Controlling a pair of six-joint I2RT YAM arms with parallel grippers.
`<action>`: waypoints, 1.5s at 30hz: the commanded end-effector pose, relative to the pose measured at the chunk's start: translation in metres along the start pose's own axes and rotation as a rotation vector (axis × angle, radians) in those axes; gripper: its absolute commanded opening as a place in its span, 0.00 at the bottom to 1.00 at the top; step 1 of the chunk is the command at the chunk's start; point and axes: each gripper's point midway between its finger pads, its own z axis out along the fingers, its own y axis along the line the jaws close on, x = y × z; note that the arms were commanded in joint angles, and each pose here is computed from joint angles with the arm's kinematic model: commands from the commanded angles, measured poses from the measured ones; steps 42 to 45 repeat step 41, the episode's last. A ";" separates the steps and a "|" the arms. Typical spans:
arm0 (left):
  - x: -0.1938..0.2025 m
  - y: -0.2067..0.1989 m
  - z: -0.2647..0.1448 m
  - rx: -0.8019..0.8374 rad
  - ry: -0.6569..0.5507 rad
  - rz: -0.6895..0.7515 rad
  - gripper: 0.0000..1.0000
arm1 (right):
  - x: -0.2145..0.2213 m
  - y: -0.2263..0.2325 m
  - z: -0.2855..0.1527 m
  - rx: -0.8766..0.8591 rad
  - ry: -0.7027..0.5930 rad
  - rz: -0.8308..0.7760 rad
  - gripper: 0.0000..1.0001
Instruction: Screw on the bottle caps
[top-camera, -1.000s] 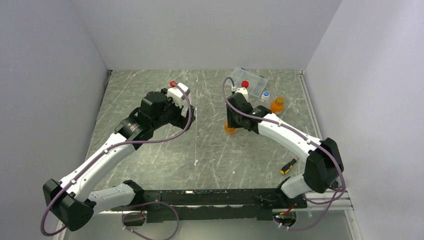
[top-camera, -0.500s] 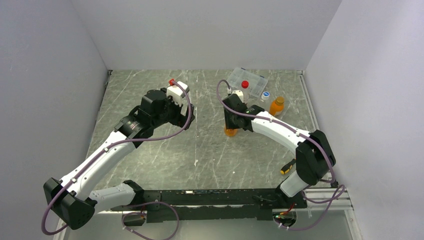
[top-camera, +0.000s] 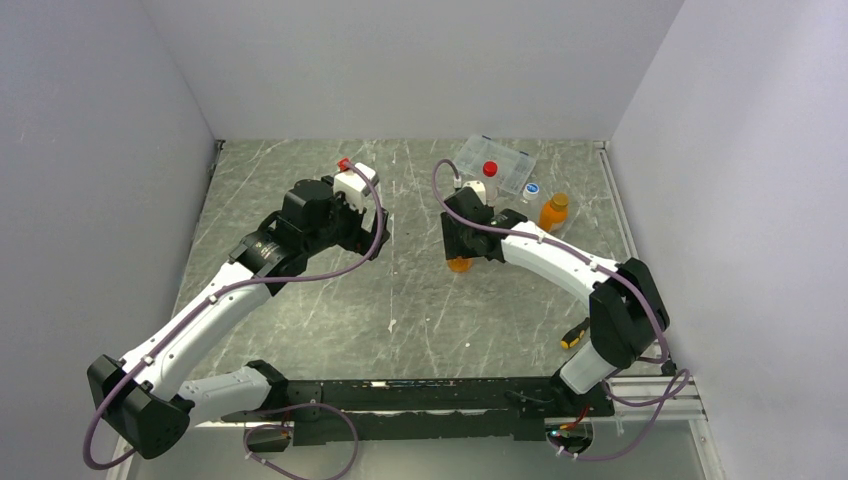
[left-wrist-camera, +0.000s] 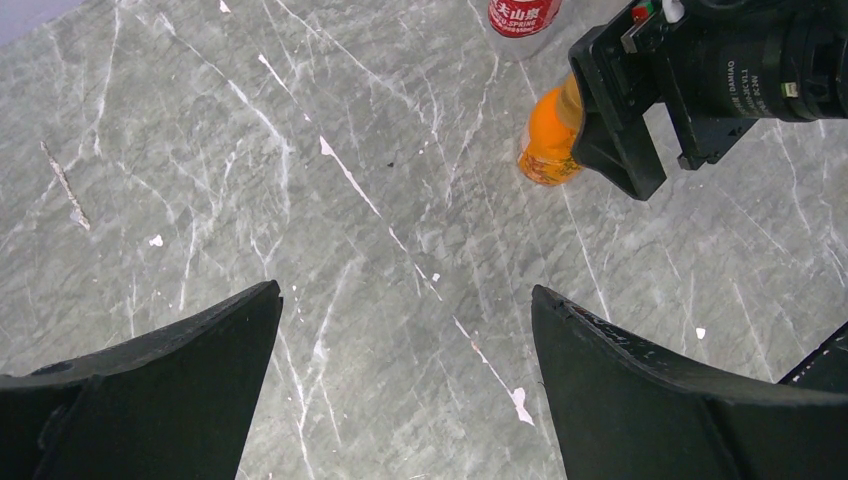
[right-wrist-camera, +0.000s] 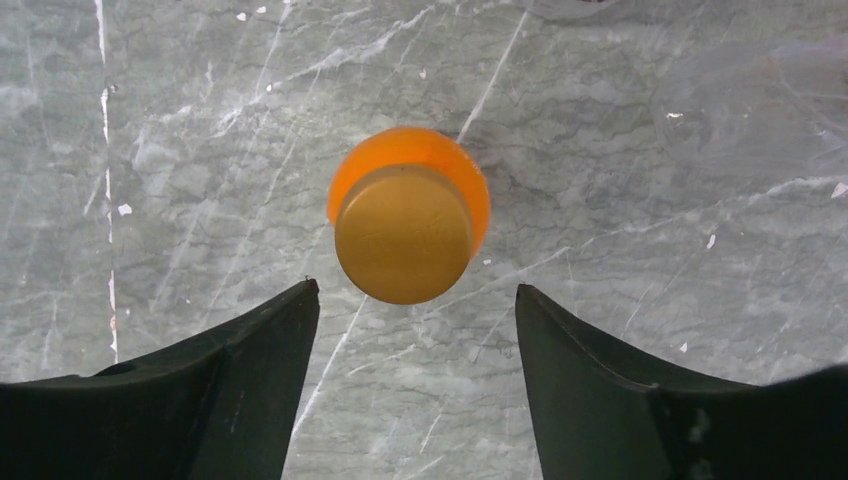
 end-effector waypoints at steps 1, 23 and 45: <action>-0.019 0.003 -0.007 -0.020 -0.042 -0.013 0.99 | -0.029 0.009 -0.020 -0.051 -0.057 0.029 0.76; -0.043 0.034 -0.023 -0.245 -0.024 -0.207 0.99 | -0.136 0.001 -0.215 -0.328 -0.491 0.173 1.00; -0.051 0.057 -0.040 -0.376 -0.070 -0.209 0.99 | -0.136 -0.001 -0.244 -0.415 -0.574 0.203 1.00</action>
